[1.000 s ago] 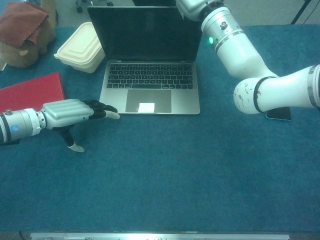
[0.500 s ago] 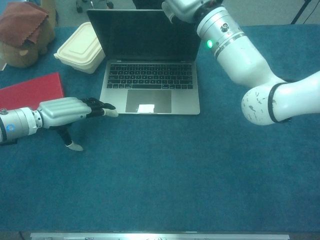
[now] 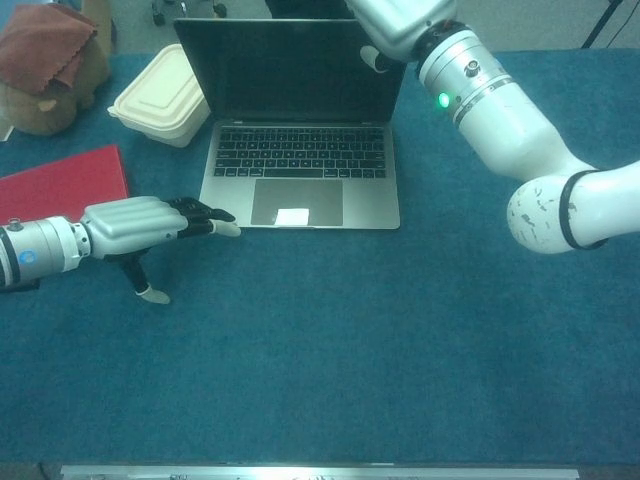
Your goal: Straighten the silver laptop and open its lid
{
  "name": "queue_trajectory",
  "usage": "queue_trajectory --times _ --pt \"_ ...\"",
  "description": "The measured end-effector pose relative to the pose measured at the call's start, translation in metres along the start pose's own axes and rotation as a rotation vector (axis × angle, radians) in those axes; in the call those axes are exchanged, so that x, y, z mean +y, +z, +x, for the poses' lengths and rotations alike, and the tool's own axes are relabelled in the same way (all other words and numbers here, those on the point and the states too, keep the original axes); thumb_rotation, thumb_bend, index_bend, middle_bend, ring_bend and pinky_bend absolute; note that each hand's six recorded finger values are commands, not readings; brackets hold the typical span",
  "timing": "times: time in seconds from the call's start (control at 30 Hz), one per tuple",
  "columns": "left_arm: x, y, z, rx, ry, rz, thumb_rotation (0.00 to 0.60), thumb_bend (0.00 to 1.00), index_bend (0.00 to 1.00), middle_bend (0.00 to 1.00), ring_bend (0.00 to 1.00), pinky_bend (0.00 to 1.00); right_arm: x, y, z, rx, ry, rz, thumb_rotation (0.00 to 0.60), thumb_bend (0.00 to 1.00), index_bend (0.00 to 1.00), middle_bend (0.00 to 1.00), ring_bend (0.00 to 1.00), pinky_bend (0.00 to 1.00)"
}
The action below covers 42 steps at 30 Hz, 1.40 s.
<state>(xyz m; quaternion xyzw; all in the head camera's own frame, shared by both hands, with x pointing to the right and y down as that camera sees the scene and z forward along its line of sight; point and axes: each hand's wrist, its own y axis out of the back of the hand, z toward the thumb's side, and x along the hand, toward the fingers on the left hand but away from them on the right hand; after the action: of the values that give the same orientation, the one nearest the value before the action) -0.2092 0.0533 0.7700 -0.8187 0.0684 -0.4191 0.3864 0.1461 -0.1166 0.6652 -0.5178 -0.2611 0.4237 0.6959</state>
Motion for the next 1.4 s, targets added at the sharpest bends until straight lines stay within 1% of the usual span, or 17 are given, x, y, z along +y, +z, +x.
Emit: queue_trajectory --times 0.83,1.17,1.4 --pt "-0.001 0.002 0.001 0.001 0.000 0.005 0.600 0.14 0.03 0.00 0.00 0.00 -0.015 -0.050 -0.033 -0.160 0.003 0.079 0.600 0.24 0.00 0.09 0.00 0.04" --pt "-0.003 0.001 0.000 0.005 -0.006 0.006 0.600 0.14 0.03 0.00 0.00 0.00 -0.019 -0.062 -0.037 -0.207 0.012 0.078 0.600 0.24 0.00 0.09 0.00 0.04" --pt "-0.003 0.001 -0.001 0.006 -0.008 0.008 0.600 0.14 0.03 0.00 0.00 0.00 -0.025 -0.064 -0.036 -0.217 0.029 0.079 0.600 0.24 0.00 0.09 0.00 0.04"
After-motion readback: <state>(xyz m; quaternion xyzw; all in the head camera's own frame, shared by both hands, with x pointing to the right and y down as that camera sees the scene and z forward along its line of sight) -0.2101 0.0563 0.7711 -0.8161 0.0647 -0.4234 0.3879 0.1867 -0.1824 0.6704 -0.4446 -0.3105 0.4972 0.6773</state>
